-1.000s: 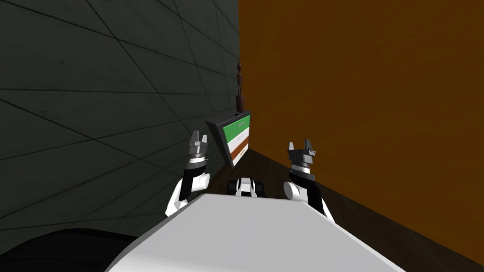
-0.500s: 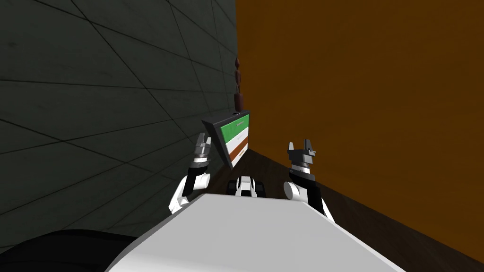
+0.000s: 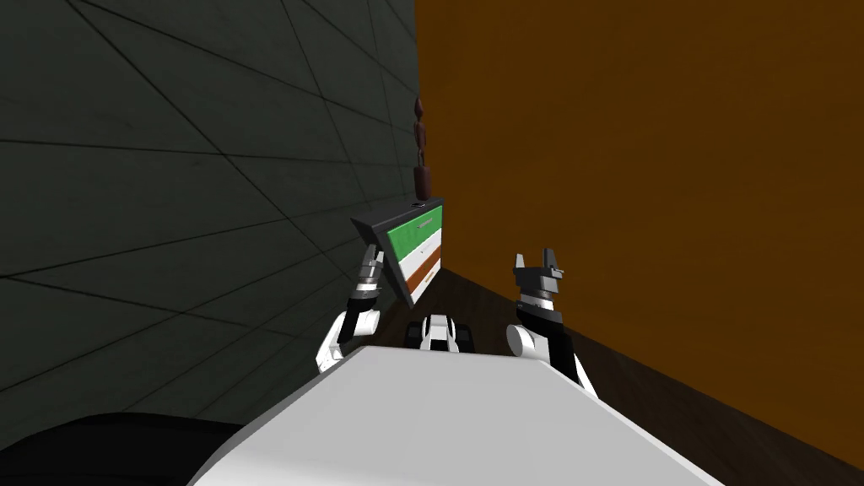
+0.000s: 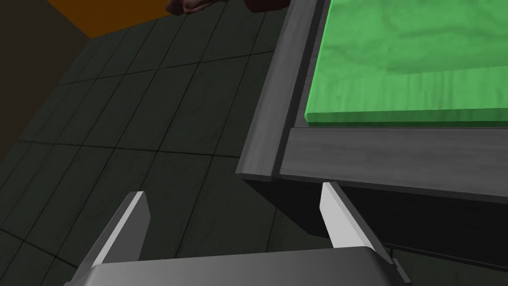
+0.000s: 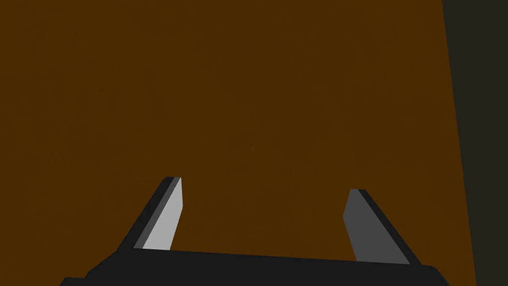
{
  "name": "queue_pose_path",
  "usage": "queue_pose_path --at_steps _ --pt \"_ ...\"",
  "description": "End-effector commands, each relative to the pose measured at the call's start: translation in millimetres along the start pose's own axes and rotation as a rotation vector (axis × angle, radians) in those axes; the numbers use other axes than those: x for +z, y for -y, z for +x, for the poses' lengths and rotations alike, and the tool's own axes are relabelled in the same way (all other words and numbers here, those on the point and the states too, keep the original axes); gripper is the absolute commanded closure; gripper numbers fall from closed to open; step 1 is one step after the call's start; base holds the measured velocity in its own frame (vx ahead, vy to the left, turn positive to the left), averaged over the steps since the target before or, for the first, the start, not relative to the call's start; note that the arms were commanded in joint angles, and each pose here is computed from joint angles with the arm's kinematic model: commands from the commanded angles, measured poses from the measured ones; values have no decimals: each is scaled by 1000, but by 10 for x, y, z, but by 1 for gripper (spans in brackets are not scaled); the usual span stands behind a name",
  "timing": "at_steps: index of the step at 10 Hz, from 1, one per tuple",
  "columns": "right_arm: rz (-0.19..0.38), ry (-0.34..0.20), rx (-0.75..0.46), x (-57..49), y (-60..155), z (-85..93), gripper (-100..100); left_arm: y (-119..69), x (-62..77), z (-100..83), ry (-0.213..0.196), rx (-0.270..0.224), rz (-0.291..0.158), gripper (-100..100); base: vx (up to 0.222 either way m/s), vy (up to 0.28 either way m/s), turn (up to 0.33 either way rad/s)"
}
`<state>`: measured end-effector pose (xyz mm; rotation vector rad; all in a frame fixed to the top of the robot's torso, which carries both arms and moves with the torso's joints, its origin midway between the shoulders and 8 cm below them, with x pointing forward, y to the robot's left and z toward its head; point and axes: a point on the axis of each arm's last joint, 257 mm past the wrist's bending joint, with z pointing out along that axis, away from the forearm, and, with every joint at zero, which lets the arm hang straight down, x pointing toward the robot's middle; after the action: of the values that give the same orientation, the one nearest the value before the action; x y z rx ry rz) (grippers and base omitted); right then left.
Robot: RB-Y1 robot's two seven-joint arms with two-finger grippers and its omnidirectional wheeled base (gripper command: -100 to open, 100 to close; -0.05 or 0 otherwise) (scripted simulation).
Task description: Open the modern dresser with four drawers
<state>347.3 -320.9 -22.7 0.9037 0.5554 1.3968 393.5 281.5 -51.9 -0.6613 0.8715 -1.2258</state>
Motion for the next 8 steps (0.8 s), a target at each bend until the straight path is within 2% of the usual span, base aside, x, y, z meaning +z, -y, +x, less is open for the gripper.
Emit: queue_pose_path --at_steps 1,8 --pt "0 0 0 0 0 0 0 -302 -112 77 -17 -13 -49 -100 101 4 -47" --pt "0 0 0 0 0 0 0 -1009 -373 271 -54 -43 -163 -100 93 1 -46"
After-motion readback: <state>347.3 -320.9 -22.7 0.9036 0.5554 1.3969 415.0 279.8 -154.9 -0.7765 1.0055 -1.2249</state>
